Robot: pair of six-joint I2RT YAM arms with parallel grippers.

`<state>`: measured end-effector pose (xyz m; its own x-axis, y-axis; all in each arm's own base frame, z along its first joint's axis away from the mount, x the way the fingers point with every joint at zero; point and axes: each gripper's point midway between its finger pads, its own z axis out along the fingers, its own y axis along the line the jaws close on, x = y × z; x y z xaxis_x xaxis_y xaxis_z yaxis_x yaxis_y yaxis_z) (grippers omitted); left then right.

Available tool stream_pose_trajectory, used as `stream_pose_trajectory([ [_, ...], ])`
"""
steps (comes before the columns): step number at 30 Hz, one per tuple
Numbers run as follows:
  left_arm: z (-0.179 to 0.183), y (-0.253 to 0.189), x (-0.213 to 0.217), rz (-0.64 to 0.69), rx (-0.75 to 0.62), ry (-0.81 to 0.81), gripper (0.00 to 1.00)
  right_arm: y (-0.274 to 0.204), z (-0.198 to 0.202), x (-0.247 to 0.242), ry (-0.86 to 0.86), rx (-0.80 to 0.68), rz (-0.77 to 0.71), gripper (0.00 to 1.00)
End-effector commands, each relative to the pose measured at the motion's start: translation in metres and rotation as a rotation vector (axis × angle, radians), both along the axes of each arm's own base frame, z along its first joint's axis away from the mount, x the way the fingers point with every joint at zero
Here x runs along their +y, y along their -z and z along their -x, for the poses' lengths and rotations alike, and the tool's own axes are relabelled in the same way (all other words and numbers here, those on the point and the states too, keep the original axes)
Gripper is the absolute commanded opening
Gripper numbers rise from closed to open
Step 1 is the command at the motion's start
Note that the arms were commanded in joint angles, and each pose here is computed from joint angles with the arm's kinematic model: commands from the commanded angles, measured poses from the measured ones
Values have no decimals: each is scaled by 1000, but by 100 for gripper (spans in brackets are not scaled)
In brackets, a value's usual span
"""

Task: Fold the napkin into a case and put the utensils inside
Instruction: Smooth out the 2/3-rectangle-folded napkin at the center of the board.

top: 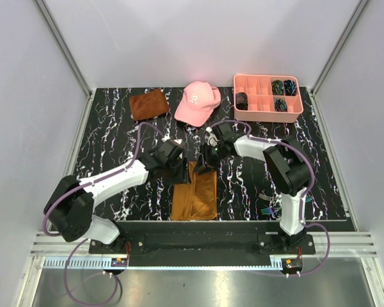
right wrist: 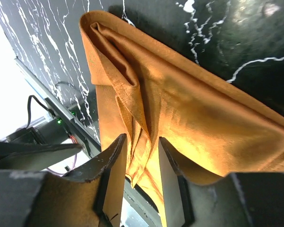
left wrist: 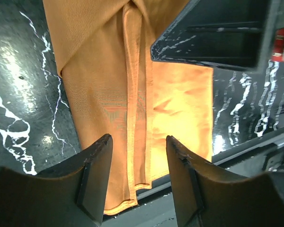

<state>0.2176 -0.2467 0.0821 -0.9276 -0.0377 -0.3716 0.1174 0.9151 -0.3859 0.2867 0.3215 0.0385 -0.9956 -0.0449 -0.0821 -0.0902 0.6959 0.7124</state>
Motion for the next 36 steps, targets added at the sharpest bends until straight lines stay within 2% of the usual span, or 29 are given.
stream_pose_trajectory([
  [1, -24, -3, -26, 70, -59, 21, 51, -12, -6, 1, 5, -48, 1, 40],
  [4, -41, 6, -26, 11, -50, -10, 46, -9, -5, 0, 15, -44, 12, 38],
  [6, -49, 8, -25, -21, -41, -33, 41, -8, -6, 1, 17, -42, 12, 32],
  [9, -51, 20, -22, -56, -3, -67, 37, -6, -6, 1, 13, -40, 11, 28],
  [16, -66, 31, -10, -119, -19, -126, 35, -1, -7, -7, 34, -50, 40, 27],
  [18, -70, 31, -13, -111, -17, -122, 33, 1, -9, -9, 36, -48, 42, 22],
  [29, -80, 44, -22, -115, 15, -114, 27, 9, -16, -13, 49, -38, 47, 13],
  [32, -83, 44, -24, -112, 15, -114, 21, 17, -16, -14, 49, -25, 59, 11],
  [36, -86, 40, -29, -86, 22, -113, 5, 29, -15, -16, 52, -8, 83, 8],
])
